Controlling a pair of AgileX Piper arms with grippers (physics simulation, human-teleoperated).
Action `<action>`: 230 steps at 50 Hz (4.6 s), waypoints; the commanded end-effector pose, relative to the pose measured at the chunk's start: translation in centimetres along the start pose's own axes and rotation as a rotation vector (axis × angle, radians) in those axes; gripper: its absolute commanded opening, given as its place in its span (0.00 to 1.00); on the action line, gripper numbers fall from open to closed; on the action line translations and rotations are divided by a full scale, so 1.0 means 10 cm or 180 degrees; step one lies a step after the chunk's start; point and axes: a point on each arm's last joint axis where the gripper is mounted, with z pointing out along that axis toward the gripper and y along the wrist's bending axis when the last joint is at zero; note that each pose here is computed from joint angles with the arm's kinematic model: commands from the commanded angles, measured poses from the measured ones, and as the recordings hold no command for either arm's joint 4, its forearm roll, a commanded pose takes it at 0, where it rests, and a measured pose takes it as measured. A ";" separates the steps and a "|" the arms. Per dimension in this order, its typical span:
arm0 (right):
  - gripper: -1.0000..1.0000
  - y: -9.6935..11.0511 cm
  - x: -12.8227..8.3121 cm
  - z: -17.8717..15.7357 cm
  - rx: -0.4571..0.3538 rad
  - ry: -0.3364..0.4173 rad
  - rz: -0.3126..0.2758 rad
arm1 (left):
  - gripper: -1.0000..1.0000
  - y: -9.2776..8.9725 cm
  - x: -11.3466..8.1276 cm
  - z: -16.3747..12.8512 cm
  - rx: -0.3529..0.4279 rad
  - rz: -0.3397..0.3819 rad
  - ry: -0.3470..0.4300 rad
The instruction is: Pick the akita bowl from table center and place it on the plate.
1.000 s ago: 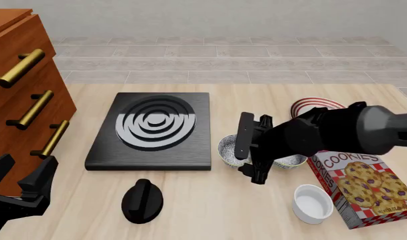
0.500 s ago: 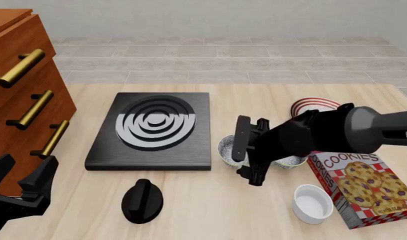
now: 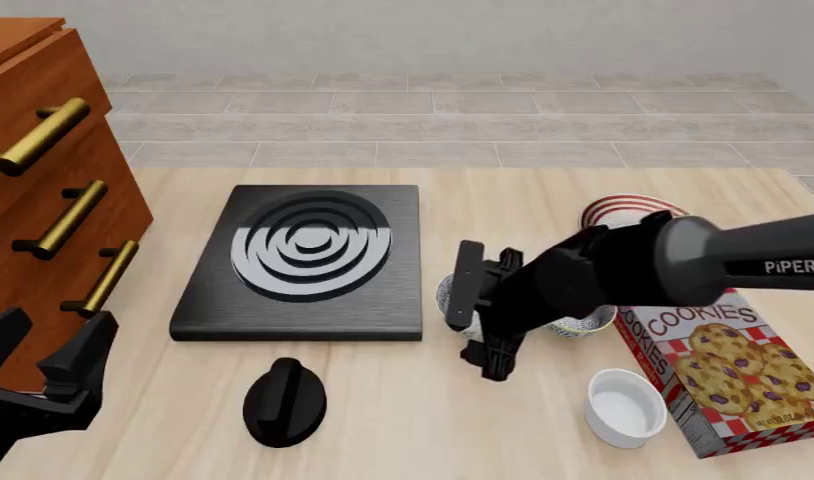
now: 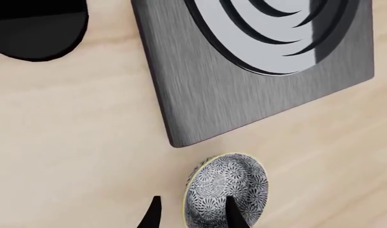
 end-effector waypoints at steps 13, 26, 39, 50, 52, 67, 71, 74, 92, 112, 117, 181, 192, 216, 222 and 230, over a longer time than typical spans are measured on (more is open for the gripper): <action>1.00 -0.03 0.03 0.12 -0.0064 0.0089 0.0090 | 1.00 0.00 0.00 0.00 0.0006 -0.0004 0.0003; 0.00 -0.01 0.09 0.11 -0.0053 0.0096 0.0041 | 1.00 0.00 0.00 0.00 0.0009 -0.0005 0.0004; 0.00 0.01 0.08 0.09 -0.0045 0.0078 -0.0045 | 1.00 0.00 0.00 0.00 0.0011 -0.0005 0.0002; 0.00 0.00 0.04 0.00 -0.0014 0.0032 -0.0048 | 1.00 0.00 0.00 0.00 0.0013 -0.0011 0.0001; 0.00 0.00 0.04 -0.01 -0.0015 0.0030 -0.0051 | 1.00 0.00 0.00 -0.01 0.0013 -0.0009 0.0001; 0.00 -0.06 -0.05 -0.21 0.0056 -0.0046 -0.0024 | 1.00 0.00 0.00 -0.01 0.0015 -0.0010 0.0001; 0.00 -0.09 -0.06 -0.27 0.0098 -0.0077 -0.0025 | 1.00 0.00 0.00 0.00 0.0016 -0.0008 0.0000; 0.00 -0.04 -0.18 -0.39 0.0093 -0.0167 -0.0029 | 1.00 -0.01 0.00 -0.01 0.0022 -0.0003 -0.0002; 0.00 -0.41 -0.15 -0.73 0.0449 -0.0300 0.0167 | 1.00 -0.01 0.00 -0.03 0.0030 -0.0014 -0.0010; 0.00 -0.82 0.04 -1.01 0.0829 -0.0330 0.0568 | 1.00 -0.01 0.00 -0.03 0.0029 -0.0009 -0.0009; 0.00 -0.93 0.16 -1.08 0.0971 -0.0334 0.0738 | 1.00 -0.01 0.00 -0.03 0.0028 -0.0009 -0.0008; 0.00 -1.52 1.48 -0.62 0.1322 0.0263 0.1972 | 1.00 0.00 0.00 -0.01 0.0014 0.0011 0.0009; 0.00 -1.56 1.61 -0.51 0.1239 0.0390 0.1909 | 1.00 0.00 0.00 0.00 0.0011 0.0016 0.0015; 0.00 -1.61 1.96 -0.36 0.1056 0.0665 0.1917 | 1.00 -0.01 0.01 0.00 0.0022 0.0024 0.0019; 0.00 -1.62 1.93 -0.32 0.1018 0.0663 0.1906 | 1.00 -0.01 0.01 0.00 0.0033 0.0016 0.0031; 0.00 -1.60 1.93 -0.17 0.0955 0.0666 0.1966 | 1.00 -0.01 0.01 0.01 0.0037 0.0012 0.0036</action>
